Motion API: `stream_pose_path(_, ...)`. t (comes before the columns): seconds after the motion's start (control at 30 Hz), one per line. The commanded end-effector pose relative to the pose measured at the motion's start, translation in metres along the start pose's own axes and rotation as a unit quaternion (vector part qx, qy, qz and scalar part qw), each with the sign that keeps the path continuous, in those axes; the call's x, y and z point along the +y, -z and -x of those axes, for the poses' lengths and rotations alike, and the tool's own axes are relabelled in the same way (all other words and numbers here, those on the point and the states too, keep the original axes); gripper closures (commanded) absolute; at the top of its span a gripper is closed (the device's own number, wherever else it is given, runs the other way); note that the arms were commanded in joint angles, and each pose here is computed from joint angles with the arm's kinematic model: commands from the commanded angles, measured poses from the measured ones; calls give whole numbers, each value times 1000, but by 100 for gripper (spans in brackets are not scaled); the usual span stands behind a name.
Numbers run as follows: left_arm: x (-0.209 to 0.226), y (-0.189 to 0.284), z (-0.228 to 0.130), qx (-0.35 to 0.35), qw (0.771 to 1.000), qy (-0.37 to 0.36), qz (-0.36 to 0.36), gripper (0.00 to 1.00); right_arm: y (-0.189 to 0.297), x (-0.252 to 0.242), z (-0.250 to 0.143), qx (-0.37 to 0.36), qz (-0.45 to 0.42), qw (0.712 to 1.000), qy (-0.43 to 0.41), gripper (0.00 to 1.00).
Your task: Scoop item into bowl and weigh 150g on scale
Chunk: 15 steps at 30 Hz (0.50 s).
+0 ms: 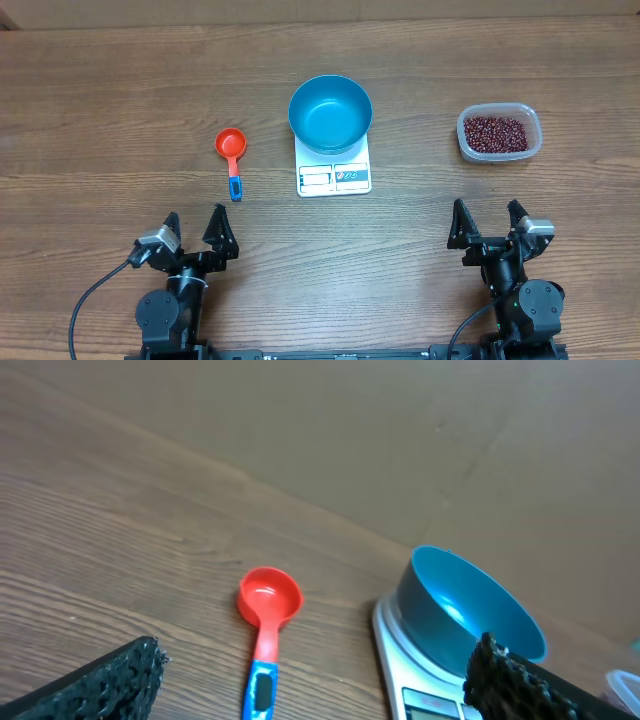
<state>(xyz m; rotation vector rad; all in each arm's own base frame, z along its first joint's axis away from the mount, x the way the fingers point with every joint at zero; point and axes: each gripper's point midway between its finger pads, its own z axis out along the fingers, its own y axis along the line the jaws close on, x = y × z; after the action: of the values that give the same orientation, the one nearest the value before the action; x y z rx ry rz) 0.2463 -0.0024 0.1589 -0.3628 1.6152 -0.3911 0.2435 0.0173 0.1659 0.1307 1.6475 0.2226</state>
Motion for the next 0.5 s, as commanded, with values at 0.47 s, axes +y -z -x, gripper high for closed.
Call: stream_pose_path(0.47,-27,10,-3,53,997,4,-55,0,1,0,3,-8,-1,1000,3,0)
